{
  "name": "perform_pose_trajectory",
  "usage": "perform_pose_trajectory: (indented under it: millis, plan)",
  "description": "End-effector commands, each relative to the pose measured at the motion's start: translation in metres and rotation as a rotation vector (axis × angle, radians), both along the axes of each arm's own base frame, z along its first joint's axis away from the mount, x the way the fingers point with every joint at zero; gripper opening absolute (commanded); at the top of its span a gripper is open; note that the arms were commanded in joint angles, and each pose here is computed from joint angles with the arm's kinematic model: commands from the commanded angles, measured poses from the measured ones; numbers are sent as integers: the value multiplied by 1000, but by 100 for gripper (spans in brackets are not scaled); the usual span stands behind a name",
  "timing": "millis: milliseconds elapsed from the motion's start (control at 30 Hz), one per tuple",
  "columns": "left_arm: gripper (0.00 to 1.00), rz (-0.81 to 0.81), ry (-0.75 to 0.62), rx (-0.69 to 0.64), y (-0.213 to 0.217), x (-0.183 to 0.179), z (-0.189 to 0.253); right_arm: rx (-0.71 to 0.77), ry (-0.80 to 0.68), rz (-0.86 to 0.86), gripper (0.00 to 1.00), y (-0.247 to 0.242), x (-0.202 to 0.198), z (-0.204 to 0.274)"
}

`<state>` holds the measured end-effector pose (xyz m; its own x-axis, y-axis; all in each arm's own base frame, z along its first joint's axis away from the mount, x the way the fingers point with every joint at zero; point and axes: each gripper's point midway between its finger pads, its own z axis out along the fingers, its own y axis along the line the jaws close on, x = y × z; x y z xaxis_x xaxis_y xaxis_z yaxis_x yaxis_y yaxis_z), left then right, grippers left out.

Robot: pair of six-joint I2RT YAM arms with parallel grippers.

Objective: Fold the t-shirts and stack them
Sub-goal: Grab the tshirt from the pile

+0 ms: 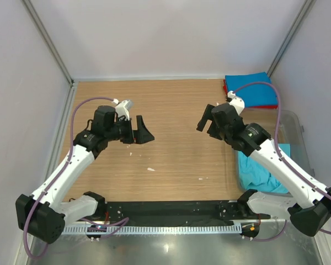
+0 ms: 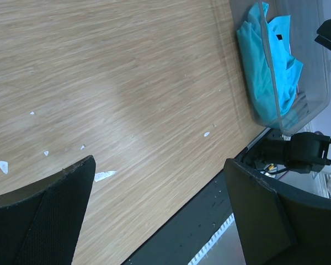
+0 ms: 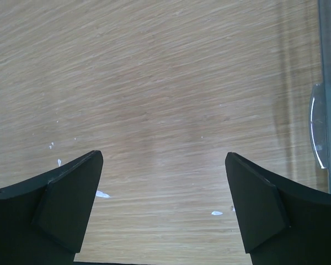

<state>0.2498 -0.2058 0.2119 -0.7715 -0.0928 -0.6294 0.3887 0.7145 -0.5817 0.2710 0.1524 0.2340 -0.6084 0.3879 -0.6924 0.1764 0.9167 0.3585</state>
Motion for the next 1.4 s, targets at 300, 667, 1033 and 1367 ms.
perform_pose_trajectory:
  millis: [300, 667, 1033, 1367]
  plan:
    - [100, -5, -90, -22, 1, -2, 20, -236, 133, -509, 98, -129, 34, -11]
    - [100, -5, -87, -30, 1, -5, 19, -93, 249, -809, 83, -250, 25, -75]
    - [100, 10, -70, -5, 2, 1, 11, -65, 322, -839, 75, -273, 19, -186]
    - [100, 46, -53, 51, 9, 9, -2, -258, 330, -850, 1, -312, 30, -176]
